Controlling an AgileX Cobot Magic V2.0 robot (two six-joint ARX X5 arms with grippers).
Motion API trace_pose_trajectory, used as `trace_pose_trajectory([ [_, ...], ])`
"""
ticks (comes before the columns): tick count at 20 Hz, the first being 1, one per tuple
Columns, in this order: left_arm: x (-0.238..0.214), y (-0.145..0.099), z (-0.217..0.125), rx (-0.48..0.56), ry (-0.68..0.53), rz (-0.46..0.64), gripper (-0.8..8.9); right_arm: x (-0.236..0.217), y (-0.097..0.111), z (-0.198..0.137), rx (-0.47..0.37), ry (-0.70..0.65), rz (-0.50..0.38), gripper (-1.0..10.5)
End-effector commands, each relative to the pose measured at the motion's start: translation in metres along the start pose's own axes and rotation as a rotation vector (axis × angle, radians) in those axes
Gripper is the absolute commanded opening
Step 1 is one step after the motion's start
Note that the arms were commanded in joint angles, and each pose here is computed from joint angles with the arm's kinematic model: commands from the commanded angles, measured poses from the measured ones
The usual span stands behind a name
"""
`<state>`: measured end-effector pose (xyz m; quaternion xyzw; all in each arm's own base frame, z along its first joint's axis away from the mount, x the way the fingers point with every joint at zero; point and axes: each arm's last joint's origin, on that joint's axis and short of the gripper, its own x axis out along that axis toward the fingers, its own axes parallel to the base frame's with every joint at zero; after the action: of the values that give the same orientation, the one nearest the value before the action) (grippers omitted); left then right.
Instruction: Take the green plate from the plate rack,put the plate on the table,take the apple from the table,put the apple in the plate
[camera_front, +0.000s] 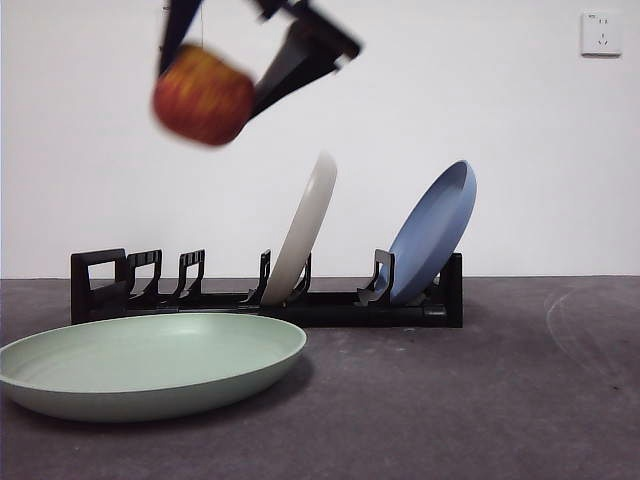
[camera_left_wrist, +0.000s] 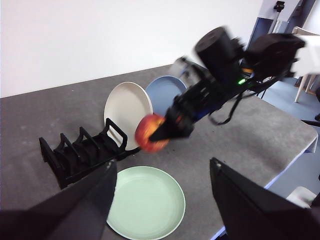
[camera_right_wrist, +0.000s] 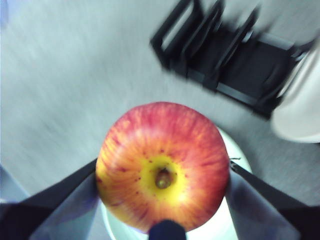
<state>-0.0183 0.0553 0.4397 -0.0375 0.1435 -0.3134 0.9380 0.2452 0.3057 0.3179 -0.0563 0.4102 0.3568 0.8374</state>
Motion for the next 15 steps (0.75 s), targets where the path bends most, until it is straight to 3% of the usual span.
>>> trace_pose_trajectory([
  [1, 0.0, 0.001, -0.001, 0.008, -0.003, -0.005, 3.11, 0.028, 0.005, -0.006, -0.047, 0.073, -0.035, -0.1],
  [7, 0.0, 0.001, -0.001, 0.008, -0.002, -0.005, 3.11, 0.081, -0.001, -0.033, -0.049, 0.276, -0.083, -0.1],
  [15, 0.0, 0.001, -0.001, 0.008, -0.003, -0.004, 3.11, 0.111, 0.007, -0.05, -0.077, 0.339, -0.069, -0.1],
])
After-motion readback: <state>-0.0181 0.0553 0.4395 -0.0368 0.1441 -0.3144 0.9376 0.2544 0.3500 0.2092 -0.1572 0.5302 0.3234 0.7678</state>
